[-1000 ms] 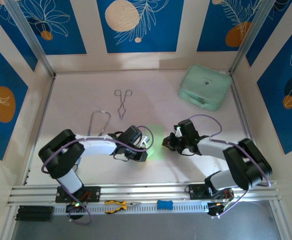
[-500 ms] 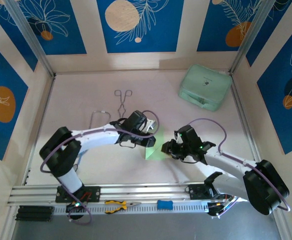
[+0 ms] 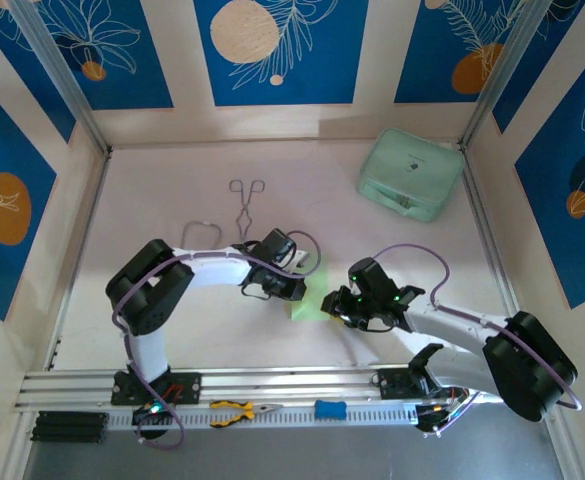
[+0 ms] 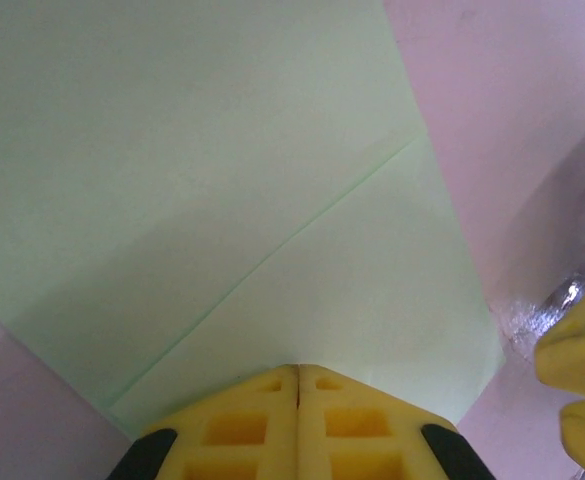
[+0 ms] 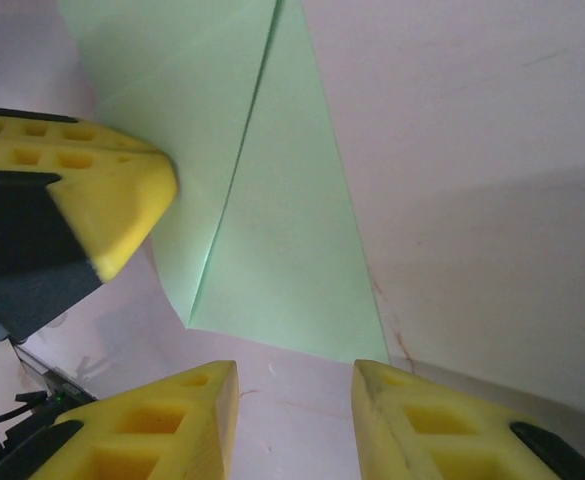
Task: Fold a paper plane with a square sheet of paper (pick it up from the middle)
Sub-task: Fold the triangle a second time at the center of the table, then turn over the paper at the center of the table.
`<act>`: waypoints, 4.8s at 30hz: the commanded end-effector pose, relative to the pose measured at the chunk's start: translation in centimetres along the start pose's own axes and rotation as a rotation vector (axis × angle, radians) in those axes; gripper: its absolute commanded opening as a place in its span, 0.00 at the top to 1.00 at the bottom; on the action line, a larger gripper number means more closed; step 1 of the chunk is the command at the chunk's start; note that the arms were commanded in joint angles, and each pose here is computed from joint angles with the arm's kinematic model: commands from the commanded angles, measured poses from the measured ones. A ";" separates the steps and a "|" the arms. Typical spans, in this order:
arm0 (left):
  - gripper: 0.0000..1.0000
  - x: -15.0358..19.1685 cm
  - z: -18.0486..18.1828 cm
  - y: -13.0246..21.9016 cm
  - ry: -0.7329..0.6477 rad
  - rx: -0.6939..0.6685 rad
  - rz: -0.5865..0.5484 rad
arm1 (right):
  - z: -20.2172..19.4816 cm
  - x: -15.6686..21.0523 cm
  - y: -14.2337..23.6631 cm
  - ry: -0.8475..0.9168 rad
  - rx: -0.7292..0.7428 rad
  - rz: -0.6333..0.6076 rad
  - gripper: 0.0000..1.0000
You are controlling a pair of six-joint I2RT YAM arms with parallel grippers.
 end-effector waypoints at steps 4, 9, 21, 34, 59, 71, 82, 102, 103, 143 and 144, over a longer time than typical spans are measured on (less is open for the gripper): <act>0.94 2.2 1.8 -0.7 0.046 -0.022 0.056 | 0.2 -0.1 -0.2 -0.014 0.012 0.007 0.64; 0.94 2.1 1.7 -0.6 0.048 -0.018 0.054 | 0.2 -0.1 -0.7 -0.019 0.022 0.021 0.64; 0.94 2.2 1.6 -0.6 0.049 -0.015 0.055 | 2.3 -1.2 -1.3 0.024 -0.078 0.002 0.64; 0.94 2.1 1.4 -0.4 0.051 -0.009 0.051 | 3.5 -3.7 -2.0 0.021 -0.102 -0.009 0.60; 0.94 1.4 0.2 0.5 0.047 0.030 0.018 | 2.0 -6.3 -2.9 -0.007 -0.146 -0.033 0.70; 0.93 1.2 -0.1 0.9 0.039 0.040 0.007 | 1.8 -6.7 -3.3 0.043 -0.171 -0.033 0.73; 0.85 0.6 -0.9 2.3 0.030 0.048 -0.042 | 2.1 -6.9 -3.1 0.088 -0.206 -0.040 0.85; 0.54 -0.9 -0.6 13.0 0.022 -0.106 -0.449 | 3.6 -6.9 8.2 0.341 0.240 -0.193 0.94; 0.53 -0.9 -0.4 13.3 0.026 -0.114 -0.458 | 3.5 -6.9 8.7 0.352 0.282 -0.193 0.94; 0.25 3.9 5.4 23.2 0.266 -0.285 -0.719 | 14.8 -3.6 -4.6 0.623 0.319 0.028 0.63; 0.26 3.7 5.1 22.8 0.260 -0.262 -0.699 | 14.6 -3.8 -3.9 0.595 0.260 0.016 0.62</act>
Point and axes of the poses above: each hand's point on the last joint's axis, 136 mm out from that joint toward the fingers, its own y axis back along the fingers, its own z axis along the line the jaws close on, x = y × z, the point moved 3 cm from there along y, back along the fingers, and after that the axes turned 7 degrees about y, right-handed, at the moved point
